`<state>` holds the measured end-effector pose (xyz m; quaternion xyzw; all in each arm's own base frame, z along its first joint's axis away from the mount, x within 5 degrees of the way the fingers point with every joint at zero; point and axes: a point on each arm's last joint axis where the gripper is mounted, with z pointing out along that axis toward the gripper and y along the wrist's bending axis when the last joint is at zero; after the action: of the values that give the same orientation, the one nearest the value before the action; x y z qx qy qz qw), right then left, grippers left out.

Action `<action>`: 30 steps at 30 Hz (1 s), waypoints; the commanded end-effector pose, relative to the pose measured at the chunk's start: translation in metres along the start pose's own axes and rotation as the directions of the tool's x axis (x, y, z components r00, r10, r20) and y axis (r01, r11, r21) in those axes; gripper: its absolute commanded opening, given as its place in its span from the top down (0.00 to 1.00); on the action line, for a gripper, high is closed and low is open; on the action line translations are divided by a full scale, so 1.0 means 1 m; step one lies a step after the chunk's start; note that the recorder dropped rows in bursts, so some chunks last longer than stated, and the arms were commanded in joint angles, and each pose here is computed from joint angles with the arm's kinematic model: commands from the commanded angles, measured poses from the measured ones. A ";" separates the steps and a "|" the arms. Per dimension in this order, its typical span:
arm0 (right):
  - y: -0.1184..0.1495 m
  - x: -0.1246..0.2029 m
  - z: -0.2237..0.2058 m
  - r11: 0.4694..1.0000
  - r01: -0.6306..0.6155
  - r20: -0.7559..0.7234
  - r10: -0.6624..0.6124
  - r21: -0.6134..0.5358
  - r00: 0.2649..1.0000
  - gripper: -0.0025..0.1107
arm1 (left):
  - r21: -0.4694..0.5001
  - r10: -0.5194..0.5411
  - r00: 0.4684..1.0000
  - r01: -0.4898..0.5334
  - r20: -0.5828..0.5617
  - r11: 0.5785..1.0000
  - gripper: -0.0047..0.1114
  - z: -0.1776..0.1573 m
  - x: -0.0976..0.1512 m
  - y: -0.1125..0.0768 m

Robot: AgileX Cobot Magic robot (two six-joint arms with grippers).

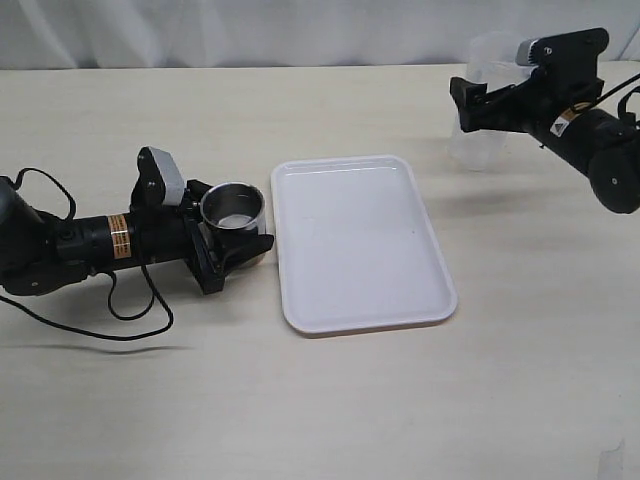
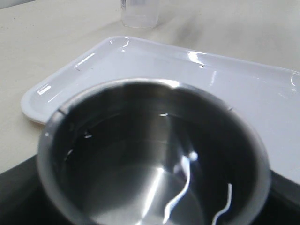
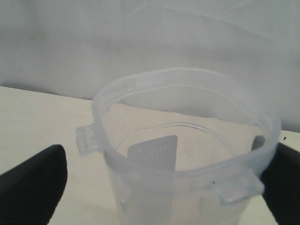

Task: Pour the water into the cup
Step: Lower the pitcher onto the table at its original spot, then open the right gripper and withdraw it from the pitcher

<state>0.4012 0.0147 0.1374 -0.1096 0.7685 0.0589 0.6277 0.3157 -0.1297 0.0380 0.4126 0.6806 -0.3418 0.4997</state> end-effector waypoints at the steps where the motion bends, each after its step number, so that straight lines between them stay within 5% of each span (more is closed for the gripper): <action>1: -0.003 0.002 -0.006 0.999 0.000 0.006 0.000 0.032 1.000 0.01 | 0.007 0.000 1.000 0.000 0.019 1.000 0.96 0.001 -0.003 0.000; 18: 0.001 0.024 -0.037 0.994 0.033 0.042 -0.038 0.107 0.998 0.01 | 0.007 0.000 1.000 0.000 0.019 1.000 0.96 0.001 -0.003 0.000; 30: 0.011 -0.027 -0.097 0.991 0.050 0.154 -0.069 0.123 0.986 0.01 | 0.006 0.000 1.000 0.000 0.019 1.000 0.96 0.001 -0.003 0.000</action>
<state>0.3234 0.0081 0.1657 -0.0923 0.7307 0.0096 0.6763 0.3157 -0.1297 0.0380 0.4126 0.6806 -0.3418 0.4997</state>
